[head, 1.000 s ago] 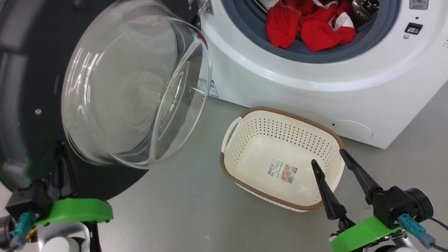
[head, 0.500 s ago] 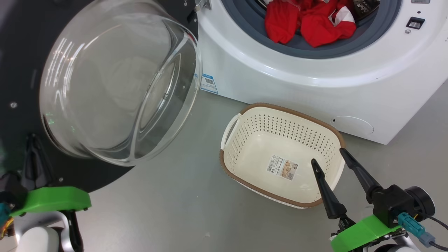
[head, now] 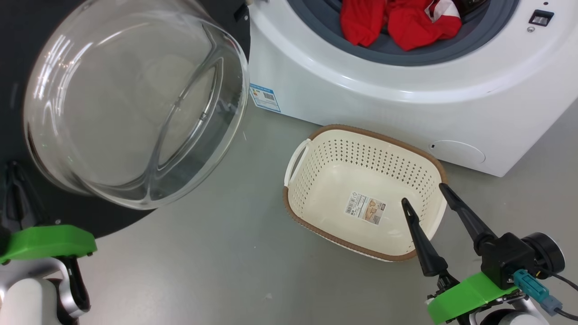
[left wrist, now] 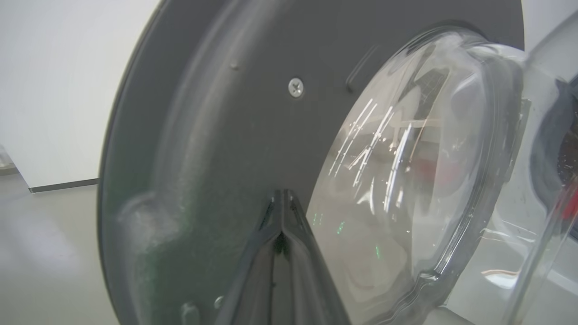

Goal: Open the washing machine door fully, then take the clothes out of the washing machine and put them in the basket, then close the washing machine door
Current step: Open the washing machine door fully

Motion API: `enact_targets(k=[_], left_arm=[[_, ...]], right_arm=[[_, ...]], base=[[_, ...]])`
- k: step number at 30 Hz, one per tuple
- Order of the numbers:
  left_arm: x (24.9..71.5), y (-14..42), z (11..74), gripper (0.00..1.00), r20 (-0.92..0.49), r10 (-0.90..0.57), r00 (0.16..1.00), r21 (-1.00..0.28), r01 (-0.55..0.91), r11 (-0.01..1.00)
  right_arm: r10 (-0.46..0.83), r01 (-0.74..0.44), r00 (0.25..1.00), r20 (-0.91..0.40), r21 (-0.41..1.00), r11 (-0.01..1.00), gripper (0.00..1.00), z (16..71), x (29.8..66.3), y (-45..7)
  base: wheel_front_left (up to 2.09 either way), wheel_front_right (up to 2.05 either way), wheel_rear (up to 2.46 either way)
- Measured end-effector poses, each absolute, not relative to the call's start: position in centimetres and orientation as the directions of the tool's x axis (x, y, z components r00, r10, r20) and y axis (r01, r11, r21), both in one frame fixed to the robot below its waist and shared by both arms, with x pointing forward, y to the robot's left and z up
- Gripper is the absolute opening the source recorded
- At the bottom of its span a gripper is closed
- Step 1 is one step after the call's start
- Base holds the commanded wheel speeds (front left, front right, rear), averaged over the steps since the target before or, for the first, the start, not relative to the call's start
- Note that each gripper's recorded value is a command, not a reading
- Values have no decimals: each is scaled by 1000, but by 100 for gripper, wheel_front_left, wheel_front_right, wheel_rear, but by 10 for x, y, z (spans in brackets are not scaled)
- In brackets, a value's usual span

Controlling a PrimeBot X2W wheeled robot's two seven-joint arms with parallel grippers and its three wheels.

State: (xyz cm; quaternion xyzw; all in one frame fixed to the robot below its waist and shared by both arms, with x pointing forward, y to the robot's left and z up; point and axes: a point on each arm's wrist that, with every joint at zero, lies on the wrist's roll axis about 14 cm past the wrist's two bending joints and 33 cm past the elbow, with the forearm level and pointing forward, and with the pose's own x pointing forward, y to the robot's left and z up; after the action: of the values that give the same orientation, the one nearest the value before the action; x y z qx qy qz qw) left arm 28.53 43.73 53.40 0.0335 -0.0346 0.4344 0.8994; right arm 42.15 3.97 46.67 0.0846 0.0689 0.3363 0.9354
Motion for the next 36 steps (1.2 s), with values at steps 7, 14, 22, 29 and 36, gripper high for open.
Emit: enact_targets(k=[7,14,22,29,36], left_arm=[[289,443,530,0,83,784,615,45,-789,613],[289,448,528,0,75,794,604,46,-797,602],[287,446,529,0,79,787,612,58,-791,609],[285,443,540,35,113,781,615,58,-788,613],[286,426,553,100,163,742,651,37,-755,654]], right_arm=[[640,-615,763,-85,206,761,100,462,423,39],[639,-614,764,-94,200,764,100,461,423,38],[641,-619,763,-85,192,762,100,465,422,39],[648,-627,758,-79,188,756,100,469,420,42],[634,-615,771,-54,195,764,100,474,419,37]], base=[[0,0,0],[0,0,0],[0,0,0],[0,0,0],[0,0,0]])
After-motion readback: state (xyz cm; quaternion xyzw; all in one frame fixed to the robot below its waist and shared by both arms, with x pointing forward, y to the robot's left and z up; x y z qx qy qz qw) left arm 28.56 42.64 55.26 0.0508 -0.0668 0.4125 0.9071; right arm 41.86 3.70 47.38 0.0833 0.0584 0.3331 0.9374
